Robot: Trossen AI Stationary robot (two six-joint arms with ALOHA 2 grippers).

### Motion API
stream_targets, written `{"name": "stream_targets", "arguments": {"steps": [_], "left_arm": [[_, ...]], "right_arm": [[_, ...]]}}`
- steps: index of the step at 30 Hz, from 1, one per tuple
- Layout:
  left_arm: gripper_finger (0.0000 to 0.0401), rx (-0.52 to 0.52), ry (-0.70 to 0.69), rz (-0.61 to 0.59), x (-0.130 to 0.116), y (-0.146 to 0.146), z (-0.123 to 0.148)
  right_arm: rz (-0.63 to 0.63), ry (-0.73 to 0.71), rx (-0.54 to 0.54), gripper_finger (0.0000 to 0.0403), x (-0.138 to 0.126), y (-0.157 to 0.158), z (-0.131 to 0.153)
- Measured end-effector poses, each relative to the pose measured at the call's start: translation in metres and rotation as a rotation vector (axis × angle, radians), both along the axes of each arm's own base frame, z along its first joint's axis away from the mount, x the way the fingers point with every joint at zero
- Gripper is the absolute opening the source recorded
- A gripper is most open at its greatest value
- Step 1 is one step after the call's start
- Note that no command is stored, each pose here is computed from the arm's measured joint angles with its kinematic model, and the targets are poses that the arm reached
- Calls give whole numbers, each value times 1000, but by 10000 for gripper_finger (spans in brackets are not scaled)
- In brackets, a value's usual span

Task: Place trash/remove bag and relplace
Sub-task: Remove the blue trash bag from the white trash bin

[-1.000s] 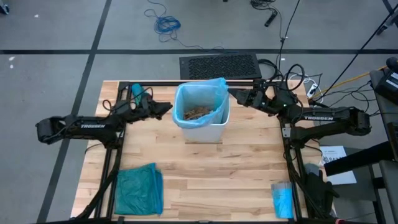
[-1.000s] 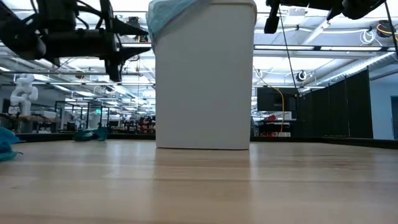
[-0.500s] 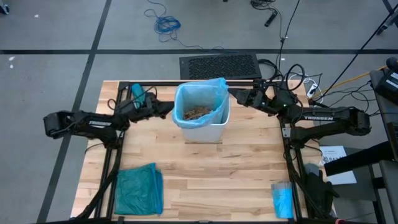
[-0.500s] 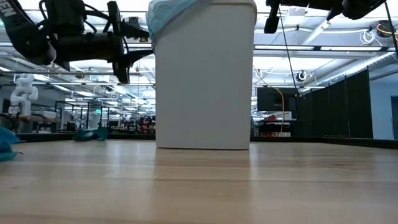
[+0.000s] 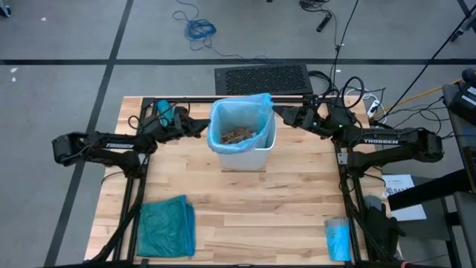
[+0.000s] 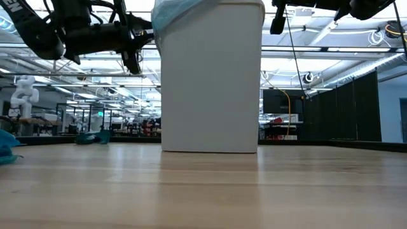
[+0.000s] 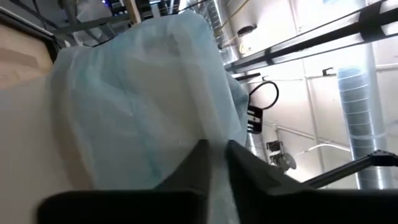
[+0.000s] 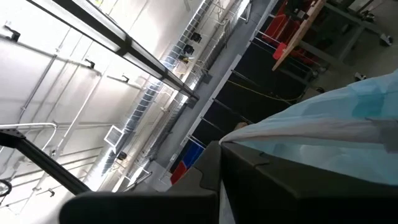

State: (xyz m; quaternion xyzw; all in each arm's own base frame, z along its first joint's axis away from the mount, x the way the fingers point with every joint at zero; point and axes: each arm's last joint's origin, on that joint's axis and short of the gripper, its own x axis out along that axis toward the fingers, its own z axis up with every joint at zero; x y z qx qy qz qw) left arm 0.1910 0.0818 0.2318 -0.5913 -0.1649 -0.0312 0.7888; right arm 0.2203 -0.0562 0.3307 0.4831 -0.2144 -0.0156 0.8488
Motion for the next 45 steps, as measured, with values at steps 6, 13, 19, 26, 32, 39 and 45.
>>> {"name": "stream_targets", "arguments": {"steps": [6,13,19,26,32,39,45], "left_arm": [[3,17,-35,0,-1,-1,3],[1,58,-148,3,-6,-2,15],[1,65,-205,-1,-4,-1,26],[0,158,-294,-49,2,0,60],[0,188,-332,-53,6,2,80],[0,207,-357,-51,10,3,97],[0,248,-385,-11,9,10,118]], "right_arm": [[0,0,0,0,0,0,0],[0,0,0,0,0,0,0],[0,-3,0,0,0,0,0],[4,-33,-5,0,-1,0,3],[6,-46,-9,0,-2,1,4],[8,-73,-12,0,-3,1,7],[6,-181,-45,0,-7,2,16]]}}
